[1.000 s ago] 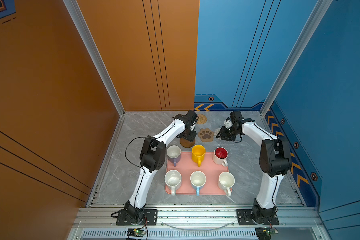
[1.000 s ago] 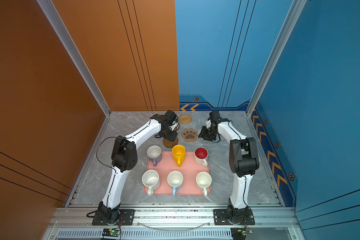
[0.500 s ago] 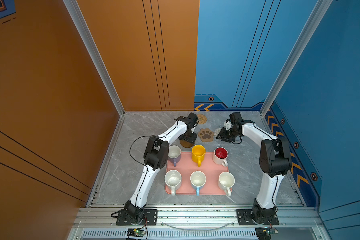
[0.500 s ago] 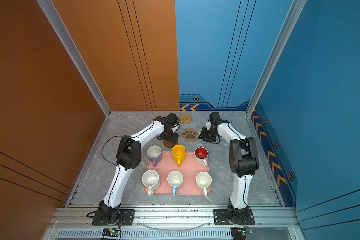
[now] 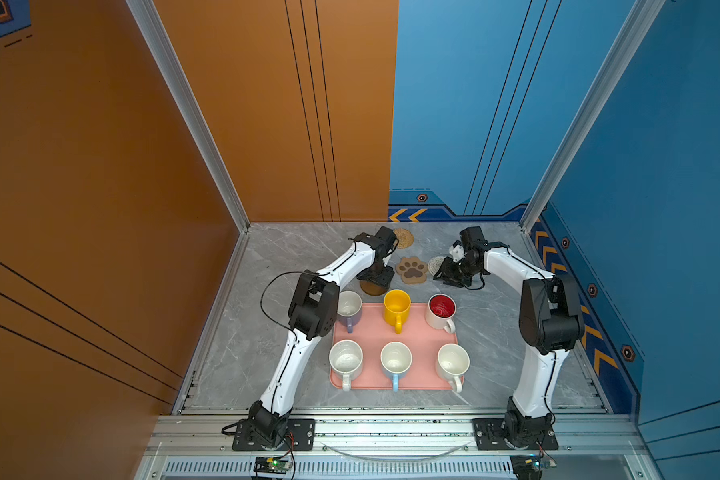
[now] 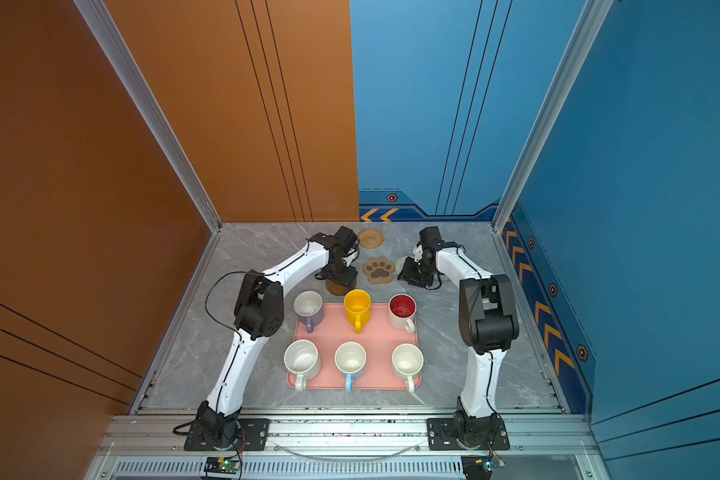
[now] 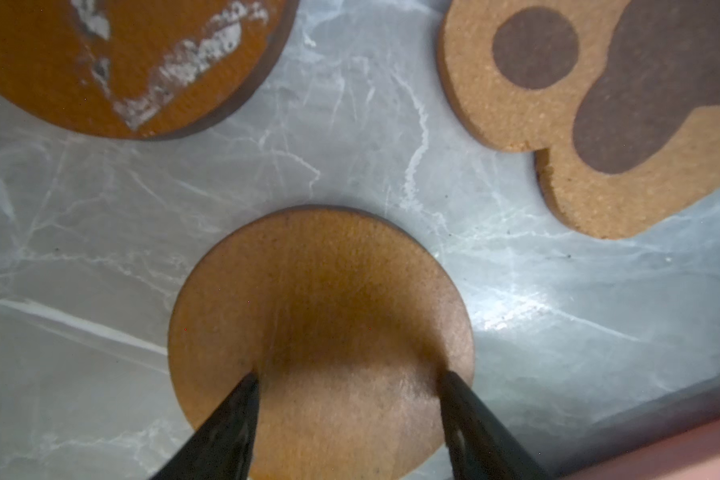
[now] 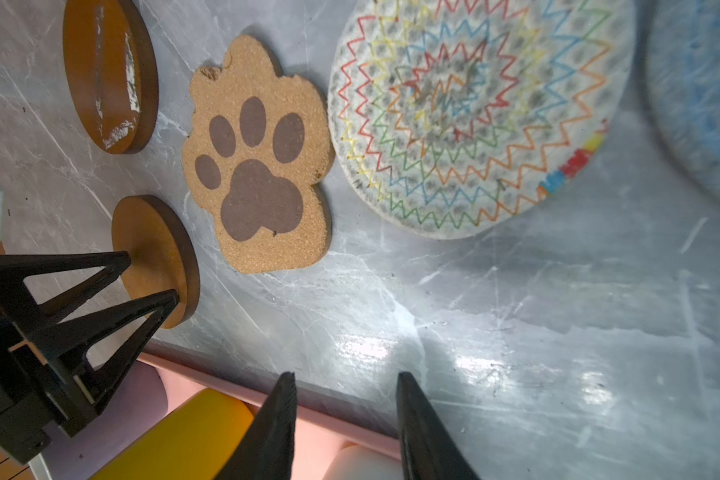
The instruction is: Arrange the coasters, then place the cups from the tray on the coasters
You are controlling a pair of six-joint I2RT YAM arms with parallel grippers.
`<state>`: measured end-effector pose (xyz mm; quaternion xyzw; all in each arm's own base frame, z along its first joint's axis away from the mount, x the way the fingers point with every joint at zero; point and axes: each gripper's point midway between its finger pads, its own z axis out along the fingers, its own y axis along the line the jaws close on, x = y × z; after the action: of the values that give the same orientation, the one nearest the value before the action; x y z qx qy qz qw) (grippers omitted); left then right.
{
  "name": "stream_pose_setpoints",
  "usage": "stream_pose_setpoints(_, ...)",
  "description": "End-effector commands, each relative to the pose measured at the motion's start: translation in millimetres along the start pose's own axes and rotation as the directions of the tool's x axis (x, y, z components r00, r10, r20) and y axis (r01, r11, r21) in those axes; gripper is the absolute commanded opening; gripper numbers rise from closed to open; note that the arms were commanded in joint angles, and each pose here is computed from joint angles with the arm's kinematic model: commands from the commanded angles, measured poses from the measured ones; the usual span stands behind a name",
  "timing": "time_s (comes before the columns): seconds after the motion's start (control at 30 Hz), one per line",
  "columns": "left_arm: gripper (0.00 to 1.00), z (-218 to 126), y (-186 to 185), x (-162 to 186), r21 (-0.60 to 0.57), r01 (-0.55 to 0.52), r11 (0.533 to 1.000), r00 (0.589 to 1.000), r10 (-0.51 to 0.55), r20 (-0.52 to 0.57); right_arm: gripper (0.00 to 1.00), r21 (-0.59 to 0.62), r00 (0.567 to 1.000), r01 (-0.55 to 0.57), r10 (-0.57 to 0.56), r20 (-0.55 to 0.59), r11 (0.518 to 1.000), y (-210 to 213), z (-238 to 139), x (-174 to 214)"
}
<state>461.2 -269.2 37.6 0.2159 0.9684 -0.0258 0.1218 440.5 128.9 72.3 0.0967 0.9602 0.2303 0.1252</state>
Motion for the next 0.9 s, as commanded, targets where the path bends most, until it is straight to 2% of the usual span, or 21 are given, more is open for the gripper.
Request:
stream_pose_setpoints(0.0,0.69,24.1,12.5,15.5,-0.049,0.006,0.999,0.998,-0.01,-0.069,0.39,-0.006,0.999,-0.001,0.001,0.033,1.0,4.2,-13.1,-4.1)
stream_pose_setpoints(0.63,0.67,29.5,57.9,28.3,-0.141,0.056,0.988,0.992,-0.07,-0.101,0.39,-0.009,0.999,-0.008,0.008,0.032,1.0,4.3,-13.4,-4.0)
stream_pose_setpoints(0.87,0.67,5.8,46.6,11.5,-0.114,0.066,0.991,0.997,-0.07,-0.031,0.4,-0.014,0.999,-0.009,0.009,0.031,1.0,5.3,-13.3,-4.5)
